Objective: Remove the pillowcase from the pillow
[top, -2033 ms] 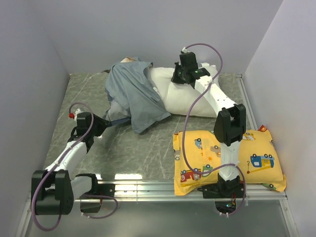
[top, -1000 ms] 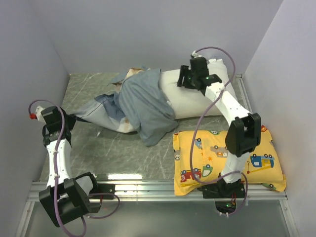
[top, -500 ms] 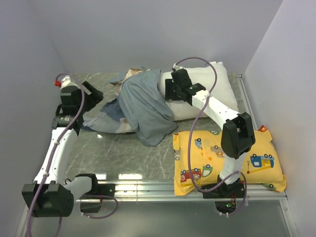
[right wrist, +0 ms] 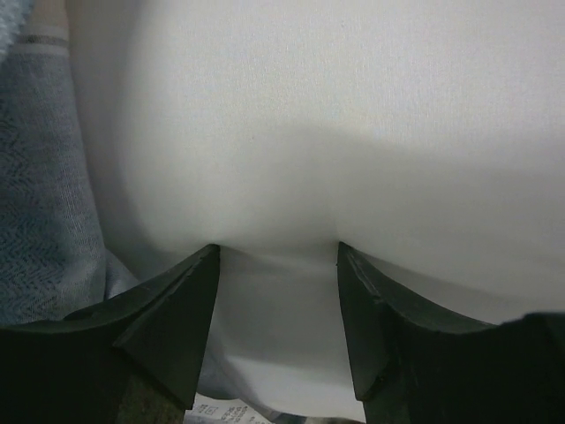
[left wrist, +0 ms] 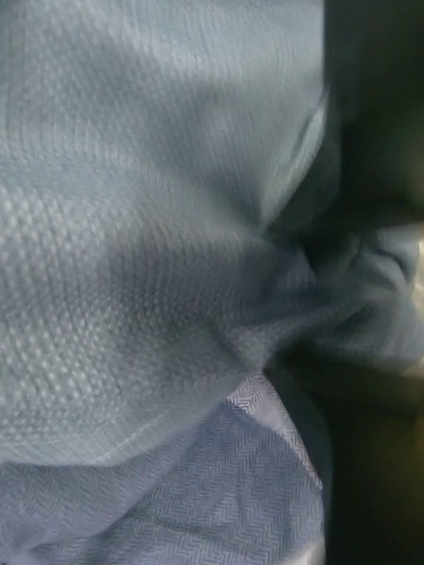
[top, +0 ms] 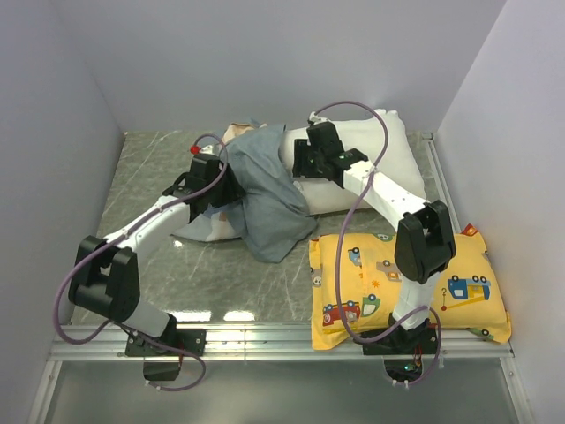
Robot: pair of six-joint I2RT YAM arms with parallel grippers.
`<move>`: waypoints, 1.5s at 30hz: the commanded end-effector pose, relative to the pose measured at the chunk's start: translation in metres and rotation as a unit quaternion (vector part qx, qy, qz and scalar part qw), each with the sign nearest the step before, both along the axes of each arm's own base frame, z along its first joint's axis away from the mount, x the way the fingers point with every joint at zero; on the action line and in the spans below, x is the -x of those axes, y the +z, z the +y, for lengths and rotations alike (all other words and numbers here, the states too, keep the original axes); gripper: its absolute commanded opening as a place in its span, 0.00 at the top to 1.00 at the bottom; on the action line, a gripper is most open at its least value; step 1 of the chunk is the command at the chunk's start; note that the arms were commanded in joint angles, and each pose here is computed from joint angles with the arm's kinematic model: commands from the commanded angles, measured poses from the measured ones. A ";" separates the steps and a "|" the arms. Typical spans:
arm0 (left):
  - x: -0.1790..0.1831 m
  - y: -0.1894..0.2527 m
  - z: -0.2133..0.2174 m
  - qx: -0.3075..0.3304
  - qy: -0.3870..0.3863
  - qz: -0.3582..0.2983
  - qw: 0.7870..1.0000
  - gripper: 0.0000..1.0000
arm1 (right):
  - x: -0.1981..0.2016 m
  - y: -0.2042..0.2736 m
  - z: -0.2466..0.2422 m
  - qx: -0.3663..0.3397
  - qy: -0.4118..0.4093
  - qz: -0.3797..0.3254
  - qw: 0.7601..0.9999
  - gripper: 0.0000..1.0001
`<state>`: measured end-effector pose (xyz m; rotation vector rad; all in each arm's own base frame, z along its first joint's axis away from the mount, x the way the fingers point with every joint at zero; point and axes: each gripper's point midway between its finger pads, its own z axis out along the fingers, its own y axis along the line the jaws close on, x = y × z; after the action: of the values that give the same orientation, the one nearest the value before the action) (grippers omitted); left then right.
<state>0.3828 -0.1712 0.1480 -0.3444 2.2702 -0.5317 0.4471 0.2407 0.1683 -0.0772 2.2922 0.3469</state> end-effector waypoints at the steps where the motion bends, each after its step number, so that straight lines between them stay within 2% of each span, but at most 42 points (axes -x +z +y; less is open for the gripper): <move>1: -0.019 0.019 0.006 0.005 0.036 -0.031 0.999 0.58 | 0.000 -0.023 -0.009 0.014 -0.009 0.023 1.000 0.37; 2: -0.018 0.017 0.013 -0.006 0.050 -0.024 0.998 0.83 | -0.003 -0.024 -0.015 0.013 -0.016 0.022 1.000 0.44; 4: -0.020 0.023 0.035 -0.022 0.093 -0.029 0.995 0.95 | -0.004 -0.029 -0.023 0.013 -0.025 0.027 0.999 0.51; 5: -0.017 0.022 0.045 -0.028 0.107 -0.023 0.994 0.99 | -0.008 -0.032 -0.032 0.013 -0.037 0.029 0.999 0.59; 7: -0.018 0.031 0.073 -0.023 0.146 -0.030 0.989 1.00 | -0.011 -0.035 -0.042 0.010 -0.047 0.032 0.998 0.69; 8: -0.017 0.029 0.082 -0.020 0.155 -0.030 0.987 0.99 | -0.012 -0.036 -0.046 0.008 -0.050 0.034 0.998 0.80; 10: -0.016 0.033 0.112 -0.015 0.187 -0.031 0.982 0.99 | -0.019 -0.040 -0.061 0.010 -0.068 0.038 0.997 0.90; 11: -0.014 0.030 0.123 -0.016 0.198 -0.026 0.980 1.00 | -0.020 -0.040 -0.066 0.009 -0.074 0.040 0.996 1.00; 15: -0.006 0.030 0.193 -0.017 0.278 -0.021 0.960 1.00 | -0.027 -0.039 -0.093 -0.002 -0.105 0.041 0.994 1.00; 17: 0.000 0.027 0.213 -0.005 0.304 -0.016 0.953 0.99 | -0.031 -0.036 -0.112 -0.009 -0.125 0.040 0.991 1.00; 18: 0.006 0.029 0.234 0.010 0.334 -0.017 0.942 0.99 | -0.032 -0.035 -0.119 -0.013 -0.132 0.039 0.990 1.00; 20: 0.010 0.025 0.240 0.044 0.334 -0.019 0.941 1.00 | -0.034 -0.029 -0.133 -0.026 -0.144 0.037 0.989 1.00; 23: 0.012 0.017 0.245 0.051 0.329 -0.015 0.943 0.99 | -0.030 -0.015 -0.126 -0.031 -0.130 0.024 0.991 1.00; 24: 0.011 0.012 0.236 0.067 0.311 -0.008 0.948 1.00 | -0.027 -0.004 -0.119 -0.033 -0.116 0.011 0.993 0.97; 25: 0.011 0.007 0.230 0.076 0.301 -0.006 0.951 0.99 | -0.023 0.004 -0.106 -0.032 -0.098 0.000 0.995 0.89; 26: 0.012 -0.001 0.226 0.084 0.296 -0.003 0.951 1.00 | -0.016 0.011 -0.083 -0.025 -0.075 -0.014 0.997 0.70; 27: 0.013 -0.006 0.221 0.092 0.291 0.002 0.952 0.99 | -0.009 0.025 -0.067 -0.017 -0.052 -0.033 0.998 0.61; 28: 0.014 -0.010 0.219 0.092 0.290 0.005 0.953 1.00 | -0.003 0.032 -0.051 -0.013 -0.032 -0.045 0.998 0.45; 29: 0.015 -0.014 0.215 0.092 0.285 0.008 0.954 1.00 | 0.010 0.037 -0.020 -0.006 0.000 -0.056 0.998 0.38; 32: 0.015 -0.019 0.210 0.093 0.281 0.013 0.955 1.00 | 0.025 0.052 0.023 0.008 0.047 -0.089 0.995 0.19; 36: 0.013 -0.015 0.206 0.090 0.275 0.012 0.957 1.00 | 0.036 0.044 0.088 0.040 0.108 -0.093 0.989 0.12; 40: 0.009 -0.009 0.206 0.086 0.271 0.007 0.959 0.99 | 0.030 0.032 0.121 0.042 0.131 -0.093 0.986 0.07; 44: 0.004 -0.005 0.205 0.087 0.264 0.006 0.960 1.00 | 0.015 0.010 0.139 0.052 0.145 -0.079 0.985 0.07; 45: 0.003 -0.004 0.205 0.088 0.263 0.006 0.961 1.00 | 0.010 -0.011 0.141 0.070 0.145 -0.065 0.985 0.07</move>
<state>0.3677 0.0329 0.1264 -1.0519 2.0522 -0.4371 0.4198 0.3822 0.1751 -0.4762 2.1564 0.3940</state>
